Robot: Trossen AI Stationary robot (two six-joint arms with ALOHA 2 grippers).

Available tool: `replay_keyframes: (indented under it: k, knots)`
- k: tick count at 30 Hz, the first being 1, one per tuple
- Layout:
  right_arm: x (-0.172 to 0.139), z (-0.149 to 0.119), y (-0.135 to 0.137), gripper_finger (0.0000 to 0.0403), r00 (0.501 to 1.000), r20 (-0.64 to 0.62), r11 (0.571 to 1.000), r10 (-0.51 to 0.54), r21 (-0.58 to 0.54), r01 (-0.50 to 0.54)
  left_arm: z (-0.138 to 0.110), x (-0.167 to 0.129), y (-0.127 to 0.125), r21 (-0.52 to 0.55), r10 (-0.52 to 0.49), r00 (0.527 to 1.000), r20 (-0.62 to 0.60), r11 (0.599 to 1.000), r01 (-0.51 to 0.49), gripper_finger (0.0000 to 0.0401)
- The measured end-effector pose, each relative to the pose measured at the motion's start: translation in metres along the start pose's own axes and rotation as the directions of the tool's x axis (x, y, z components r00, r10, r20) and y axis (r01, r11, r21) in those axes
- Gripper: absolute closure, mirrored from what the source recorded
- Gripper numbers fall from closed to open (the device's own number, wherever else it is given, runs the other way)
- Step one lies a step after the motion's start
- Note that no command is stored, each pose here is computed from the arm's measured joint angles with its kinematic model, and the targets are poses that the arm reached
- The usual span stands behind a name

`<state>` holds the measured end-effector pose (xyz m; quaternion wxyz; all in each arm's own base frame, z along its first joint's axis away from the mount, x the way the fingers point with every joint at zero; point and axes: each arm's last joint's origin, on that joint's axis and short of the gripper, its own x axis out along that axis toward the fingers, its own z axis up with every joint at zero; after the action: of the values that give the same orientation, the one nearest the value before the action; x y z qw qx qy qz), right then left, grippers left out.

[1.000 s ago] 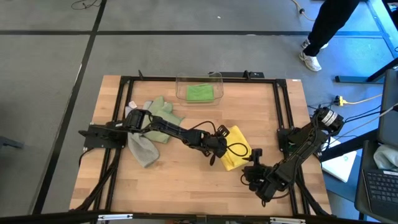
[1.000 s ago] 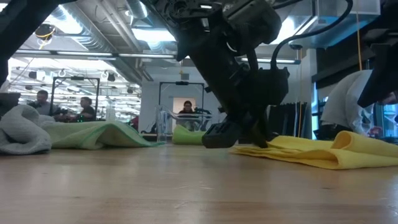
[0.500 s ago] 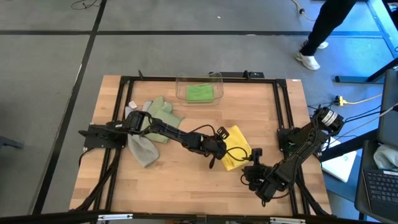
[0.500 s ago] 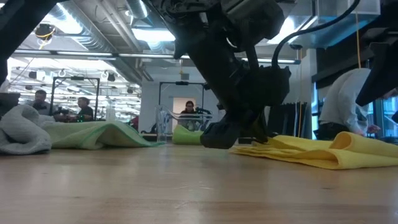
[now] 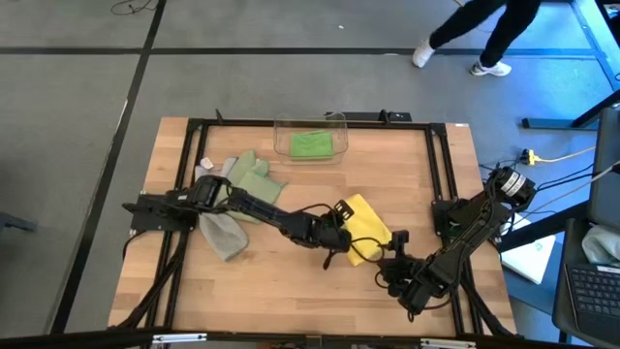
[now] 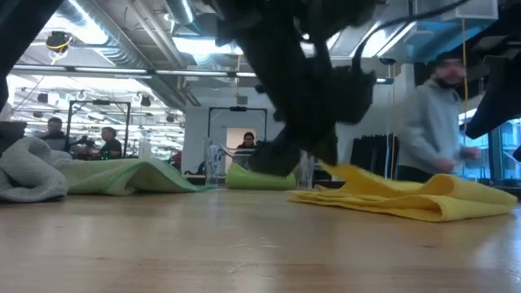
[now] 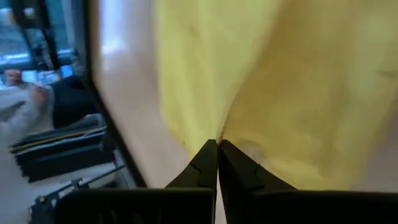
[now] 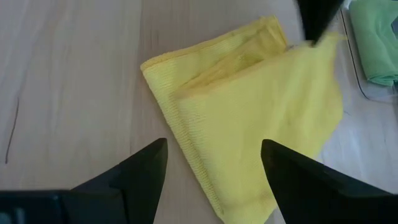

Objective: Fold microfiber towels
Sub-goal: Fold the yellow microfiber cloth

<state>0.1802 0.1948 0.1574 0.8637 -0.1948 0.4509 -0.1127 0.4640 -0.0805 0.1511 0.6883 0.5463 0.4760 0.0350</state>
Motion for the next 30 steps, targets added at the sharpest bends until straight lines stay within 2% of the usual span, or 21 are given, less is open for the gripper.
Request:
replay_keyframes:
  k: [5,10,15,24,30]
  knots:
    - [0.003,-0.001,0.001,0.0140,0.999,0.032,0.999,-0.003,0.034,0.002,0.005,-0.014,0.018,-0.067,0.002,1.000,0.026,0.998,0.000,0.0401]
    - [0.019,-0.007,0.005,0.0140,0.991,0.137,0.996,0.007,0.083,-0.019,0.003,-0.016,0.019,-0.099,-0.020,1.000,0.023,0.995,0.022,0.0401]
    - [0.028,-0.015,0.005,0.0144,0.987,0.159,1.000,0.016,0.005,-0.017,0.000,-0.017,0.015,-0.122,-0.076,0.997,0.016,0.990,0.077,0.0401]
    - [0.037,-0.017,0.001,0.0206,0.988,0.152,0.997,-0.002,-0.078,0.014,-0.001,-0.016,0.014,-0.142,-0.091,0.996,0.022,0.985,0.093,0.0401]
    - [0.052,-0.017,0.009,0.0221,0.991,0.131,0.984,0.025,-0.176,-0.001,-0.001,-0.016,0.014,-0.166,-0.102,0.994,0.033,0.980,0.106,0.0401]
